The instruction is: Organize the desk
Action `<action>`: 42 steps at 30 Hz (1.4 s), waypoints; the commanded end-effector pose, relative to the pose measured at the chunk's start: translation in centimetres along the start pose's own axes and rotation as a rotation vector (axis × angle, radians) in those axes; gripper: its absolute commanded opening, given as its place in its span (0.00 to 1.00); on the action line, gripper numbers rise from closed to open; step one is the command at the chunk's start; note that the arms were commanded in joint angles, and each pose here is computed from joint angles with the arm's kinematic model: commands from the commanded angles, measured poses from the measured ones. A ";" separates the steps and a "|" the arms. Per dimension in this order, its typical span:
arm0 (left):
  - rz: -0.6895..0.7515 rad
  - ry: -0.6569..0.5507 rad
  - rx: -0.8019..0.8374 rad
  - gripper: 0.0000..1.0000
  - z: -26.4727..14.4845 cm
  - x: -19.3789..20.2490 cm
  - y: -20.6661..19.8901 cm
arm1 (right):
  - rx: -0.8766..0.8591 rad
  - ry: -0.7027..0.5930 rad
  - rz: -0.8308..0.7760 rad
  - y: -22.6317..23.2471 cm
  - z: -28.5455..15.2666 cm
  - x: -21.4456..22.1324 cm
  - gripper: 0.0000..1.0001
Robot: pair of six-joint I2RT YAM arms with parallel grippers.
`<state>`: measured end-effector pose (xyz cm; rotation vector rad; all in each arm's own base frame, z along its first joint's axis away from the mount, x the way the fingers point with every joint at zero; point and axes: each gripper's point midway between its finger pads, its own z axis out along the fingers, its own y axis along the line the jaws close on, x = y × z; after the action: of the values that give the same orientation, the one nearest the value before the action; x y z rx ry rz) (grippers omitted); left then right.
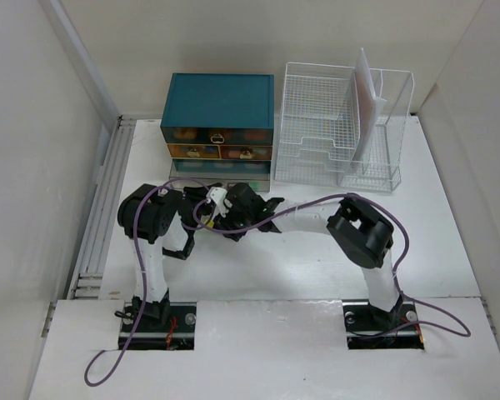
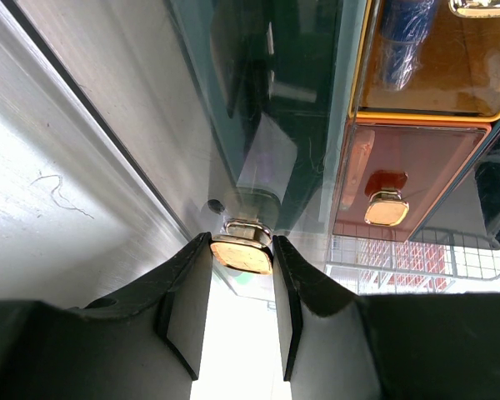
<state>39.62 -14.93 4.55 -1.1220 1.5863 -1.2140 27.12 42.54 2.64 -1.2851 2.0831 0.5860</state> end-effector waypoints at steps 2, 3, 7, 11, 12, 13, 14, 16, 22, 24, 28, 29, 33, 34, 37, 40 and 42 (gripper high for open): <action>0.043 -0.105 0.349 0.00 -2.5 -2.5 -7.5 | -0.023 0.136 0.019 0.4 1.5 4.2 0.45; 0.043 -0.105 0.349 0.00 -2.5 -2.5 -7.5 | -0.023 0.135 0.018 0.3 1.7 4.0 0.44; 0.043 -0.115 0.348 0.00 -2.5 -2.9 -7.5 | -0.044 0.151 0.023 0.7 1.8 4.6 0.26; 0.043 -0.115 0.348 0.00 -2.5 -2.9 -7.5 | -0.045 0.160 0.024 0.8 1.5 4.9 0.10; 0.043 -0.115 0.348 0.00 -2.5 -2.9 -7.5 | -0.044 0.140 0.012 0.8 1.0 4.1 0.07; 0.043 -0.115 0.348 0.00 -2.5 -2.9 -7.5 | -0.034 0.141 0.011 0.6 0.7 4.2 0.07; 0.043 -0.115 0.348 0.00 -2.5 -2.9 -7.5 | -0.024 0.127 -0.002 0.4 0.3 3.6 0.06; 0.043 -0.115 0.348 0.00 -2.5 -2.9 -7.5 | -0.001 0.087 -0.021 0.1 -1.0 2.0 0.06; 0.043 -0.115 0.348 0.00 -2.5 -2.9 -7.5 | 0.078 0.015 -0.035 -1.8 -4.8 -0.4 0.06; 0.043 -0.115 0.348 0.00 -2.5 -2.9 -7.5 | 0.110 0.004 -0.029 -3.3 -5.9 -0.9 0.06; 0.043 -0.115 0.348 0.00 -2.5 -2.9 -7.5 | 0.177 0.000 -0.003 -6.5 -7.9 -0.8 0.06; 0.043 -0.115 0.348 0.00 -2.5 -2.9 -7.5 | 0.192 -0.022 -0.004 -7.2 -8.8 -1.4 0.06; 0.043 -0.115 0.348 0.00 -2.5 -2.9 -7.5 | 0.276 -0.077 0.007 -10.6 -11.2 -3.0 0.06; 0.043 -0.115 0.348 0.00 -2.5 -2.9 -7.5 | 0.291 -0.077 0.021 -11.5 -11.5 -2.8 0.06; 0.045 -0.106 0.349 0.00 -2.5 -2.7 -7.5 | 0.316 -0.126 0.002 -12.5 -12.8 -4.9 0.06; 0.045 -0.106 0.349 0.00 -2.5 -2.7 -7.5 | 0.333 -0.156 -0.015 -13.4 -13.4 -6.5 0.06; 0.045 -0.106 0.349 0.00 -2.5 -2.7 -7.5 | 0.337 -0.165 -0.029 -13.7 -13.3 -7.2 0.06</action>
<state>39.58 -14.86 4.54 -1.1210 1.5900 -1.2184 36.82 31.23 12.33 -1.0501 2.0399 0.2987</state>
